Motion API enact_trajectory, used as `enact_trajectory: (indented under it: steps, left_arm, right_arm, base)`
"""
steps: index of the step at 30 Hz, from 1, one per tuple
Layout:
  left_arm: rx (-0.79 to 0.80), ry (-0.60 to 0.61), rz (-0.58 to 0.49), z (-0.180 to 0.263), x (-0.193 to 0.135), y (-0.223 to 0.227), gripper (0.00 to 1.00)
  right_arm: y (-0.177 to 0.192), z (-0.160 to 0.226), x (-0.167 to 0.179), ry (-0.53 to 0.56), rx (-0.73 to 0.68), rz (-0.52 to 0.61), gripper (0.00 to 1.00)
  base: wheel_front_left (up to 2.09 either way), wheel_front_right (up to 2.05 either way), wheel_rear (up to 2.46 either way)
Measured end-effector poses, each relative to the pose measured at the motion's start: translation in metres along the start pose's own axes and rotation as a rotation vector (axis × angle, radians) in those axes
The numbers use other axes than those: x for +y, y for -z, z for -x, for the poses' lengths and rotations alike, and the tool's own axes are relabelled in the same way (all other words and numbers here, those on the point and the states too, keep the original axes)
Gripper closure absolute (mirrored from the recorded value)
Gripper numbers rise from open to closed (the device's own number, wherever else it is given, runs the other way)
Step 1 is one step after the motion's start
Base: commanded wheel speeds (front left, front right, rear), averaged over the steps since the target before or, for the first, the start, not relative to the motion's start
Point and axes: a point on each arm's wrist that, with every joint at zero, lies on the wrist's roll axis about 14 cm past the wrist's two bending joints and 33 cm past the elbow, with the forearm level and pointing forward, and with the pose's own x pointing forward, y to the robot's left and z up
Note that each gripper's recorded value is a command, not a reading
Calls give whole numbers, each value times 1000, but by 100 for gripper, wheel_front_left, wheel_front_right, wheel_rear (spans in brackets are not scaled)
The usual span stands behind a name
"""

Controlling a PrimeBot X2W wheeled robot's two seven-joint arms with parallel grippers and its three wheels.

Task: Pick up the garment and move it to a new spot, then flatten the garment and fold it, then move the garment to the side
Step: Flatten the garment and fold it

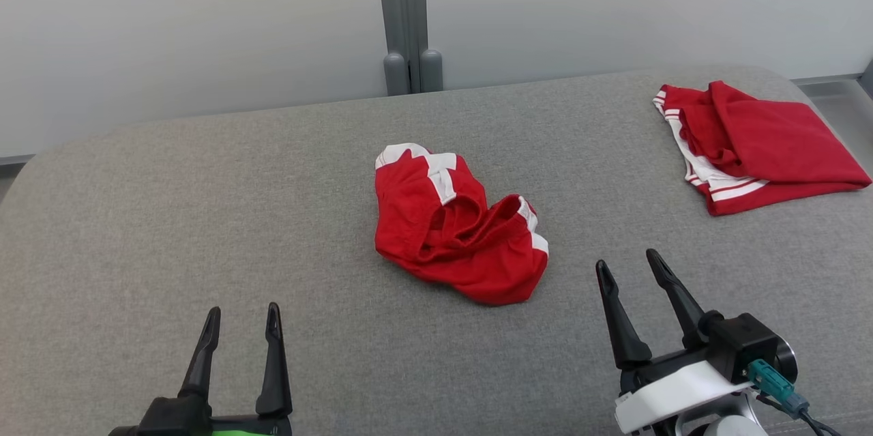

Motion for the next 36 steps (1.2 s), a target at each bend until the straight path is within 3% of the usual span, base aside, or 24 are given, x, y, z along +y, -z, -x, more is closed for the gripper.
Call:
enact_trajectory:
  steps: [28,36]
  left_arm:
    - [34,2,-5,-4,-2,11,0]
    - [58,97,30,-14,-27,20,0]
  right_arm:
    - [11,-1,-4,13,34,-6,0]
    - [18,-1,-7,21,54,-8,0]
  base:
    - [0,0,0]
    - [0,0,0]
